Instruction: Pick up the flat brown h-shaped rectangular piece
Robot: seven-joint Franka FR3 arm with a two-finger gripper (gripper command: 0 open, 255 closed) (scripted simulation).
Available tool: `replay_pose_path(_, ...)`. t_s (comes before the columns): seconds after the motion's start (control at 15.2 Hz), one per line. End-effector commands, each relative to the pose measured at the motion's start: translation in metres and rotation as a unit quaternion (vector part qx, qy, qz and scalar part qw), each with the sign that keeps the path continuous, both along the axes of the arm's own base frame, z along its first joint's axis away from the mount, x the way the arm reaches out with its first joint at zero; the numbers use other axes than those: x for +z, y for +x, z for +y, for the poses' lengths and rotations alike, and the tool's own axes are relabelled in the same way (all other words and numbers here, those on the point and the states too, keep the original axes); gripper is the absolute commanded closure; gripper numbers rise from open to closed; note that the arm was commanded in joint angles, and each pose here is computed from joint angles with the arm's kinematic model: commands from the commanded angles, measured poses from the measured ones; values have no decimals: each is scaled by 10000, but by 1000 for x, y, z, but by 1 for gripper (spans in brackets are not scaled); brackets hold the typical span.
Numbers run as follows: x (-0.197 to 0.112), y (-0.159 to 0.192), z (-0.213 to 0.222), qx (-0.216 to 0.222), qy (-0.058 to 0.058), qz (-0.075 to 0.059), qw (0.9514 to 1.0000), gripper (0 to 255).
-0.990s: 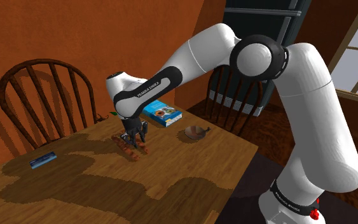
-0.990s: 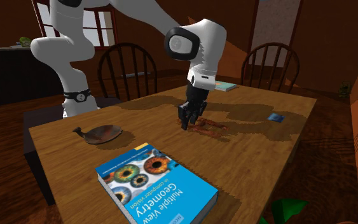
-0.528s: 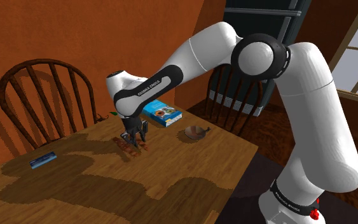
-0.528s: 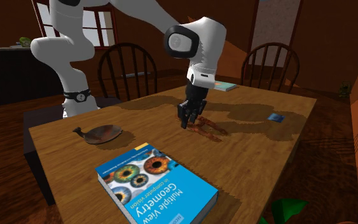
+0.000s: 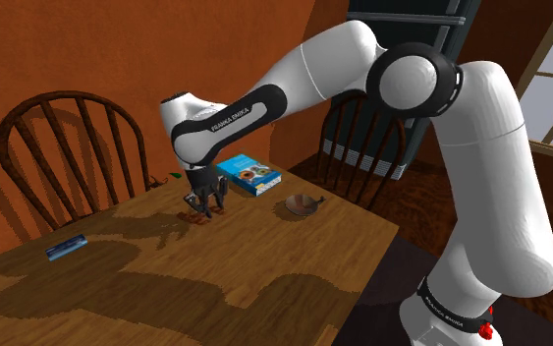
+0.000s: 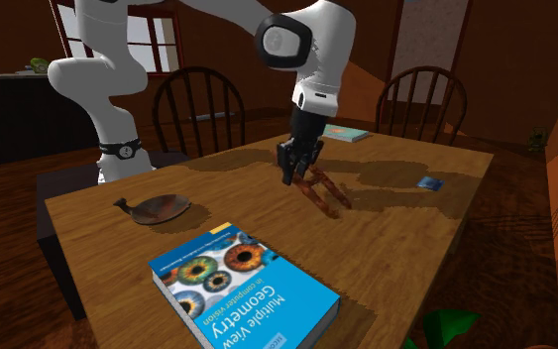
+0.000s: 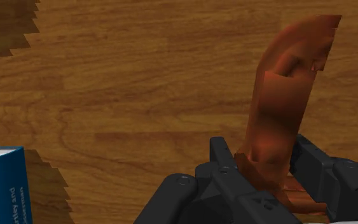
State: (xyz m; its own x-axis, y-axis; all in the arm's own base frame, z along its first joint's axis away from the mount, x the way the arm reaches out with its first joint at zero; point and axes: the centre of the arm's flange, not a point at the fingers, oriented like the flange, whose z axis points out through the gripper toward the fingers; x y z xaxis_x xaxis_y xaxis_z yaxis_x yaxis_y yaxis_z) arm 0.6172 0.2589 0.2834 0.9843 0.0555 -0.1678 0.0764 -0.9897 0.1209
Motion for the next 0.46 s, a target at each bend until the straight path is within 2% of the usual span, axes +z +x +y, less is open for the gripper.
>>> replay_pose_path(0.0, 10, -1, -1, 0, -1, 2, 10000, 255)
replay_pose_path(0.26, 32, -1, -1, 0, -1, 2, 10000, 255)
replay_pose_path(0.4, 32, -1, -1, 0, -1, 2, 10000, 255)
